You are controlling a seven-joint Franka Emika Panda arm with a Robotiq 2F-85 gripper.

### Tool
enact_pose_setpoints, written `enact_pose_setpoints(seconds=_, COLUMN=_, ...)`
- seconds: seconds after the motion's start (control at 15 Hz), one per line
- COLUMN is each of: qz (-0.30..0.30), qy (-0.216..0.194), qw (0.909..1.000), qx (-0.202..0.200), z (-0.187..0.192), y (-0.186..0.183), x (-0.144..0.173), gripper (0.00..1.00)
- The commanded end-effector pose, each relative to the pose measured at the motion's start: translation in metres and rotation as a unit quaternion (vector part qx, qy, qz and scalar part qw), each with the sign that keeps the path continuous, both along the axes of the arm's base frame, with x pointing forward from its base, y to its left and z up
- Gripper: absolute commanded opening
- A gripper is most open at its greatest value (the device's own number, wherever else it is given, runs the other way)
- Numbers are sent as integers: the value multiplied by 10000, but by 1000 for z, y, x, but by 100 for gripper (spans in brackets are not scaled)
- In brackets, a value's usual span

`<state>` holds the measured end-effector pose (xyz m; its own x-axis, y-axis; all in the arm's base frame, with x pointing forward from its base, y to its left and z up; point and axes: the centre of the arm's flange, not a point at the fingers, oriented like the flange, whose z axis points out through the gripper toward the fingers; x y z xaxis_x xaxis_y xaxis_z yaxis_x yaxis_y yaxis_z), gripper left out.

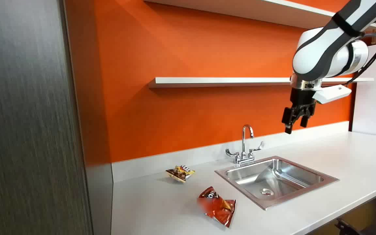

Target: Put the orange packet on the bottom shelf above the sink.

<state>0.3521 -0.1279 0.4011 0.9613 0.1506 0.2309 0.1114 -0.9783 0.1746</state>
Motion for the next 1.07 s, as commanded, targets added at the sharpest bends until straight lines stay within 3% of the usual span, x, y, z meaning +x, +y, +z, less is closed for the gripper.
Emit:
enact_pose_setpoints(seconds=0.0, qz=-1, qy=2, qw=10000, qx=1, z=0, y=0, x=0, gripper=100)
enact_pose_setpoints(seconds=0.4, qz=-1, qy=4, qw=10000, qx=1, z=0, y=0, x=0, gripper=100)
enact_pose_setpoints(seconds=1.0, qz=729, qy=873, qw=9933, qx=189, z=-41, y=72, x=10, gripper=100)
